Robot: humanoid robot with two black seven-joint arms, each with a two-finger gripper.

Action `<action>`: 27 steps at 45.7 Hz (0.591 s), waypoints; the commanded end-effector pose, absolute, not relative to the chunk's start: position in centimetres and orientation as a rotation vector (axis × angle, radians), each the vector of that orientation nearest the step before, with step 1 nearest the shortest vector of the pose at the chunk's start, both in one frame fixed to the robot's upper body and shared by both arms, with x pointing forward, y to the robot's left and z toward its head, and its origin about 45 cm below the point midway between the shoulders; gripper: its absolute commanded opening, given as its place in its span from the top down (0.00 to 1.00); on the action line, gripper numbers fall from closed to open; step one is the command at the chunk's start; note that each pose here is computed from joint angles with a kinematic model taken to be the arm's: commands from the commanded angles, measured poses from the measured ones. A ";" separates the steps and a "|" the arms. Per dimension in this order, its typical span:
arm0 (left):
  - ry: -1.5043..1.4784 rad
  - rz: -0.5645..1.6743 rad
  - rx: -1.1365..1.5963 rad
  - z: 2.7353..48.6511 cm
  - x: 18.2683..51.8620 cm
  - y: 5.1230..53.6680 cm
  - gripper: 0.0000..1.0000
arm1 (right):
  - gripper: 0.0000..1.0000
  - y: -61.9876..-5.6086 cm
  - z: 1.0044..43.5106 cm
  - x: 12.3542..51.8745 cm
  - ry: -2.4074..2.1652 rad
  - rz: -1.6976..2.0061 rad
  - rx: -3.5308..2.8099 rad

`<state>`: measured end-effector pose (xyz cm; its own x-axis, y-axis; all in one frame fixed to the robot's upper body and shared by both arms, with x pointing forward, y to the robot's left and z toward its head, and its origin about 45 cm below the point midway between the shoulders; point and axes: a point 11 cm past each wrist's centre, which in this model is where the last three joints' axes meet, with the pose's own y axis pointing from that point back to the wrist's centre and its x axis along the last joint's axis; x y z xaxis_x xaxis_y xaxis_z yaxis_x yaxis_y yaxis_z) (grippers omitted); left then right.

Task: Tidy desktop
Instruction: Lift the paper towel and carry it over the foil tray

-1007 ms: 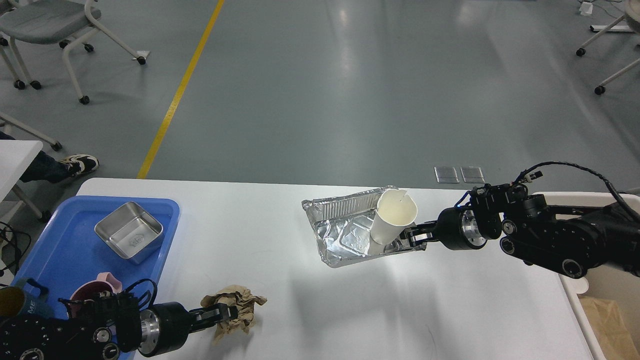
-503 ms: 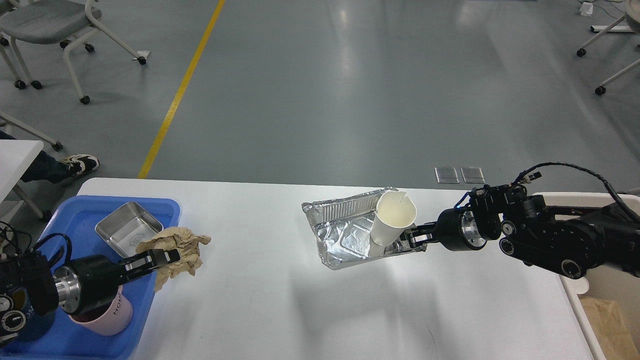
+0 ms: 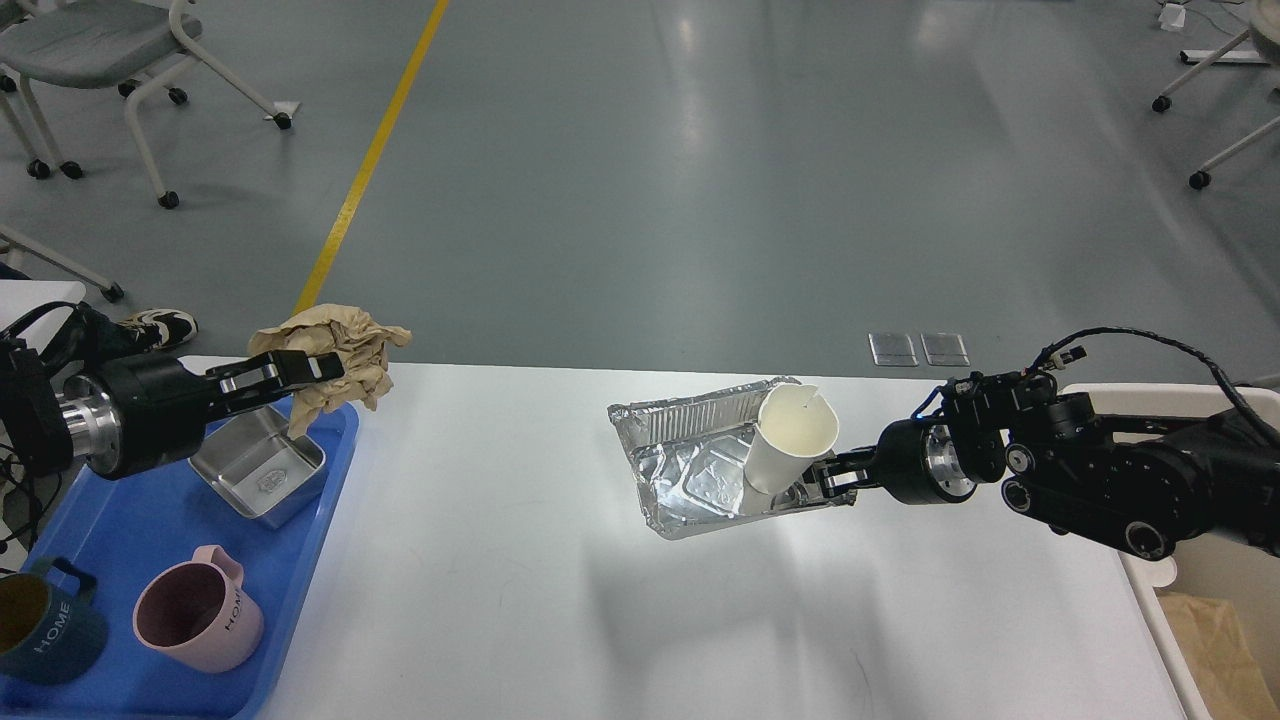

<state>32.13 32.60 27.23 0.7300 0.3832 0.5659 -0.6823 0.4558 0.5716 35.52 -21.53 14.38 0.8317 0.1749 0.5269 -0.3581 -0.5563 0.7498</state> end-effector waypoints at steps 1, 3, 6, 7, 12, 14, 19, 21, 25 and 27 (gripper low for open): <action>-0.434 0.639 0.853 28.3 33.5 30.1 0.97 | 1.00 -21.6 14.4 35.5 -0.134 0.697 2.046; -0.448 0.621 0.843 28.4 33.8 29.1 0.97 | 1.00 -21.6 14.4 35.5 -0.136 0.698 2.047; -0.455 0.604 0.839 28.3 34.3 28.1 0.97 | 1.00 -21.6 14.4 35.5 -0.134 0.697 2.046; -0.459 0.597 0.838 28.2 34.5 27.7 0.97 | 1.00 -21.6 14.4 35.5 -0.136 0.698 2.047; -0.491 0.540 0.818 27.8 35.6 24.8 0.96 | 1.00 -21.6 14.4 35.5 -0.134 0.697 2.046; -0.499 0.524 0.819 27.4 36.1 23.9 0.96 | 1.00 -21.6 14.4 35.5 -0.134 0.697 2.046; -0.534 0.489 0.808 27.1 37.5 21.3 0.96 | 1.00 -21.6 14.3 35.5 -0.133 0.698 2.047; -0.548 0.467 0.802 27.0 37.8 20.1 0.96 | 1.00 -21.6 14.4 35.5 -0.134 0.699 2.047; -0.571 0.426 0.813 26.5 38.1 18.4 0.96 | 1.00 -21.5 14.4 35.5 -0.132 0.700 2.048; -0.586 0.400 0.819 26.1 38.3 17.4 0.95 | 1.00 -21.5 14.4 35.6 -0.134 0.701 2.046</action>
<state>37.81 19.75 26.76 0.7678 0.1695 0.6178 -0.5741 0.6100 0.5462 35.48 -21.52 14.34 0.8322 0.1763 0.5257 -0.3565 -0.5561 0.7508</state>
